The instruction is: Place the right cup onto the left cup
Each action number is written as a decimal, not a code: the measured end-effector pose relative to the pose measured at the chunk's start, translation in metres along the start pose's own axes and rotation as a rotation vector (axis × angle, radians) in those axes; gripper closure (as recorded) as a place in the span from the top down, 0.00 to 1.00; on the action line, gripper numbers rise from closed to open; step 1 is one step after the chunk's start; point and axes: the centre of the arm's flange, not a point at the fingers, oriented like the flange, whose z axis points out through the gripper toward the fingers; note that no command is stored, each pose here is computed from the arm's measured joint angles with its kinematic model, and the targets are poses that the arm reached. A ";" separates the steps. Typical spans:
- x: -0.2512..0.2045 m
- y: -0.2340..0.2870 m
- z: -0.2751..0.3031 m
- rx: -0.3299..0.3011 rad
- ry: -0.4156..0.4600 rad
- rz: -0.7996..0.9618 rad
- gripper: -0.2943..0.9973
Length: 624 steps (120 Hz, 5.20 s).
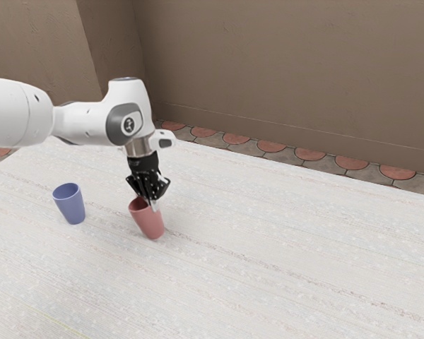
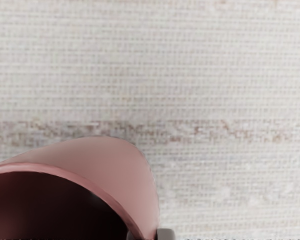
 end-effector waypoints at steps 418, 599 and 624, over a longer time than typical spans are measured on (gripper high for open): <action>-0.041 -0.180 -0.118 0.243 0.035 -0.250 0.16; -0.100 -0.012 -0.200 0.150 0.089 -0.034 0.77; -0.104 0.022 -0.204 0.152 0.083 0.028 0.77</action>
